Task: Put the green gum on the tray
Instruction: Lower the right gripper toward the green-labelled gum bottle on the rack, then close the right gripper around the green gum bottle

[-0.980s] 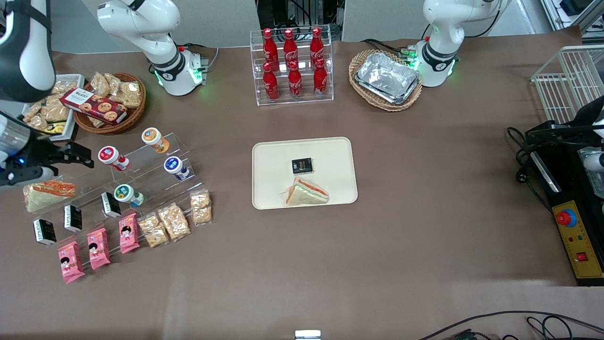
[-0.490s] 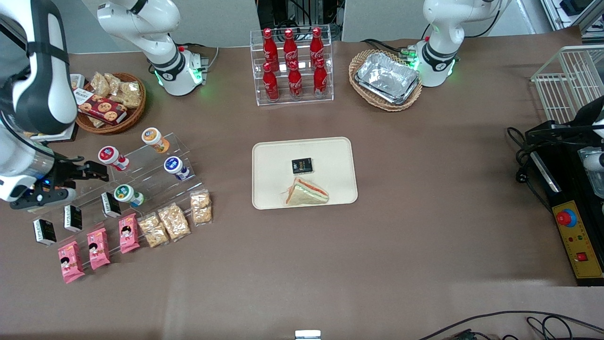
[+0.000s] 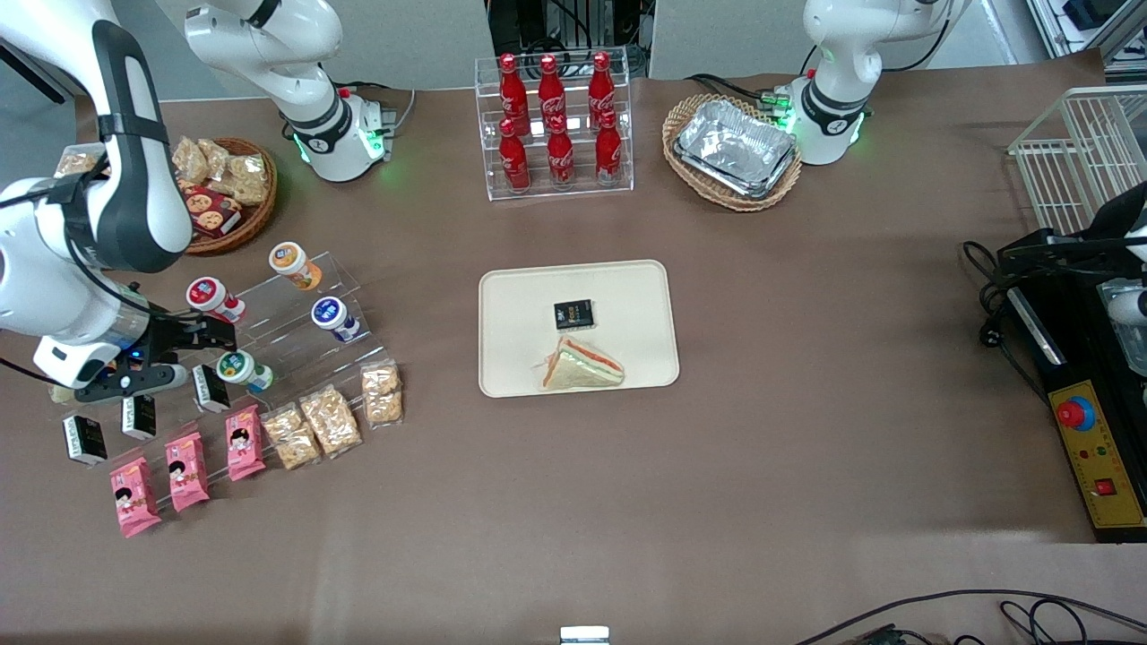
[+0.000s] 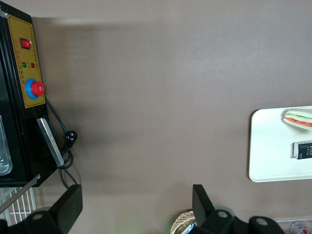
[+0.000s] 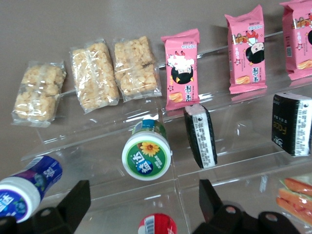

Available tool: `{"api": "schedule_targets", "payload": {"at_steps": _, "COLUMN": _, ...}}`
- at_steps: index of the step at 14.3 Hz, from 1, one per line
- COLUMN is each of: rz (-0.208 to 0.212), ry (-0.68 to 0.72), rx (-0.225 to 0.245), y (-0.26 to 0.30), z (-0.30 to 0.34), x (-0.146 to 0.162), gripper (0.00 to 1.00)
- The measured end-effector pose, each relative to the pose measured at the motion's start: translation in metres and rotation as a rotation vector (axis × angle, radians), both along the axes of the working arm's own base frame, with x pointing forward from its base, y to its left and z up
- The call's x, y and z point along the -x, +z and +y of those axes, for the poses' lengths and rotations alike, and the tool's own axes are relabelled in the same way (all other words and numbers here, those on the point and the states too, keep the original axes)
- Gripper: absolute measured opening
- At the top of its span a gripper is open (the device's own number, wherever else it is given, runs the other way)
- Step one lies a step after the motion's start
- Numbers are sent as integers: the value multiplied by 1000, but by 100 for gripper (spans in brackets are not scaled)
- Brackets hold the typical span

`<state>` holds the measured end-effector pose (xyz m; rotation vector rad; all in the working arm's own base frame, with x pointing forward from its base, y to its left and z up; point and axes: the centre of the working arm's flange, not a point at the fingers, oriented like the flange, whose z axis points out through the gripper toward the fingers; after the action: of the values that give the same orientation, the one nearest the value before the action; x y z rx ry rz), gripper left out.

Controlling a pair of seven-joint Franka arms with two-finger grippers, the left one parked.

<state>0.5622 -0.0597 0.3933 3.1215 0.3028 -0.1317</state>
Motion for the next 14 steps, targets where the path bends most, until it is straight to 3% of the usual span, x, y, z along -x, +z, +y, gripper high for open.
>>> {"api": "schedule_targets", "payload": {"at_steps": 5, "rz": -33, "ry": 1, "rx": 4, "y": -32, "z": 1, "x": 9, "gripper": 100}}
{"api": "schedule_targets", "payload": {"at_steps": 14, "rz": -49, "ry": 1, "rx": 11, "y": -66, "z": 1, "x": 12, "gripper": 100}}
